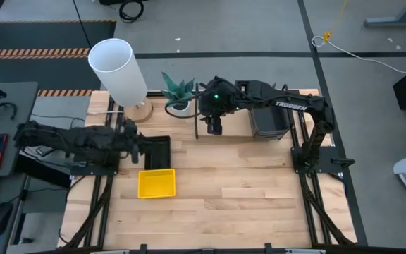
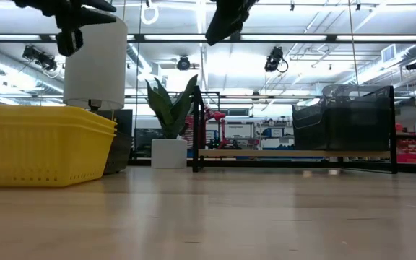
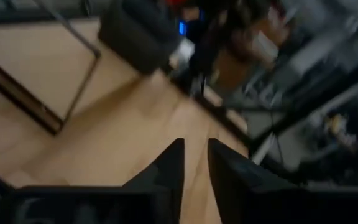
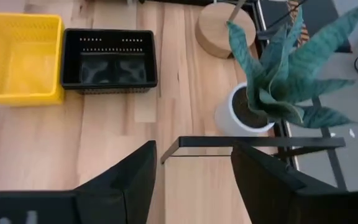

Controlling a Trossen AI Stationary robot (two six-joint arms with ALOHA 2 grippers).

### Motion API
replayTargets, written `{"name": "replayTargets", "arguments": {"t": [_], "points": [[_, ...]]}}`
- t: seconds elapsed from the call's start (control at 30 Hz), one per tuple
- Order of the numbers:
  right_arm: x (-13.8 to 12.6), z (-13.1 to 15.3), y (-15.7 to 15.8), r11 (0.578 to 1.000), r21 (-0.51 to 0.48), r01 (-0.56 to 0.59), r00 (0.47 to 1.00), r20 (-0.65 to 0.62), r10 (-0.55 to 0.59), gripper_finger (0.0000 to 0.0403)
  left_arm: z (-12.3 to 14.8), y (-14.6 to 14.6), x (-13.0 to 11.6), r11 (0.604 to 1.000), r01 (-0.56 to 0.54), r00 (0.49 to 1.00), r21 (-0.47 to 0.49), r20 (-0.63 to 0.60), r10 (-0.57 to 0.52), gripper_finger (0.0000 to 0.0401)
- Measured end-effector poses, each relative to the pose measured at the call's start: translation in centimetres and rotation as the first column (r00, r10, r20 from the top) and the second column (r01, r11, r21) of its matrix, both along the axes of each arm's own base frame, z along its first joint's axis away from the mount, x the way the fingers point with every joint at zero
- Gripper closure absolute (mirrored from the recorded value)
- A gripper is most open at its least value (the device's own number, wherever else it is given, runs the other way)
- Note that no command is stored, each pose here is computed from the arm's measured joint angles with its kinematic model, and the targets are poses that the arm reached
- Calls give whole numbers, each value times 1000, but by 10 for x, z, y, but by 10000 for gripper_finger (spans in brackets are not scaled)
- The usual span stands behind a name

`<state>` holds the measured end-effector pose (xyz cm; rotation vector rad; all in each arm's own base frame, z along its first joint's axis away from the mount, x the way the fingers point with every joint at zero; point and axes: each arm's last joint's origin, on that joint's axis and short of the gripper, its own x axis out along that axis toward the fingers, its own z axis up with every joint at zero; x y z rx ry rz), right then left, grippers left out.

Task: Stack baskets on shelf by color
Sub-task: Put the stacked black bins on the shelf

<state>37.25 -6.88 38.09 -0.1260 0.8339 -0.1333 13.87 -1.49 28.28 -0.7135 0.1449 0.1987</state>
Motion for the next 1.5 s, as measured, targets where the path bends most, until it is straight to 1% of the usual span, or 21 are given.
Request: {"name": "replayTargets", "arguments": {"t": [0.1,0.2,0.27,0.33,0.43,0.5,0.57,0.63,0.73,0.8,0.9,0.93,1.0,1.07,1.13,1.2,1.23,1.33,1.37,1.4,1.5], "points": [[-4,1,5,998,35,51,999,-9,-50,196,5,-4,11,997,69,993,-23,-93,-70,295],[-6,5,11,995,38,92,996,0,-92,201,7,-9,21,985,161,966,-61,-193,-170,258],[-11,12,15,992,31,122,992,26,-123,203,6,-12,26,968,223,930,-114,-272,-246,236],[-18,22,19,983,40,181,980,71,-184,204,3,-16,33,946,275,885,-170,-340,-318,222],[-30,35,25,954,109,280,948,126,-292,204,-8,-22,43,916,321,817,-240,-418,-396,215],[-39,40,31,933,164,319,933,121,-340,204,-16,-26,51,897,348,776,-272,-453,-438,218],[-48,45,38,916,203,345,923,106,-371,204,-26,-29,59,887,367,736,-280,-496,-461,225],[-57,48,45,910,202,361,918,94,-385,204,-35,-32,66,881,371,702,-294,-531,-474,232],[-67,50,51,912,138,386,914,76,-399,204,-43,-38,76,873,388,647,-297,-586,-487,242],[-75,51,53,907,95,410,907,58,-416,204,-47,-42,78,872,381,582,-306,-654,-483,246],[-85,53,50,904,49,424,904,30,-426,204,-45,-45,86,893,356,505,-275,-747,-431,250],[-86,53,48,911,31,412,910,24,-413,204,-42,-46,90,902,353,492,-251,-770,-407,251],[-89,54,46,928,0,372,928,5,-372,204,-38,-48,99,922,334,492,-195,-798,-347,254],[-94,55,45,946,-8,324,946,-20,-324,204,-37,-48,107,942,286,496,-177,-814,-303,257],[-99,57,44,958,-17,285,957,-42,-285,204,-35,-45,118,955,218,520,-202,-804,-289,262],[-102,59,45,969,-39,243,969,-42,-245,204,-36,-41,125,963,119,536,-242,-801,-268,267],[-104,61,45,975,-60,214,976,-37,-216,204,-38,-39,128,964,68,553,-257,-795,-251,270],[-107,71,44,983,-125,134,991,19,-133,204,-41,-31,136,957,-76,597,-280,-781,-182,278],[-108,74,43,985,-128,116,993,39,-112,204,-42,-28,138,953,-119,606,-280,-781,-154,280],[-110,77,42,988,-120,99,994,60,-93,204,-43,-26,139,947,-166,613,-276,-781,-120,281],[-115,82,42,998,-51,44,994,101,-39,204,-47,-18,144,920,-286,629,-267,-777,-30,282]]}}
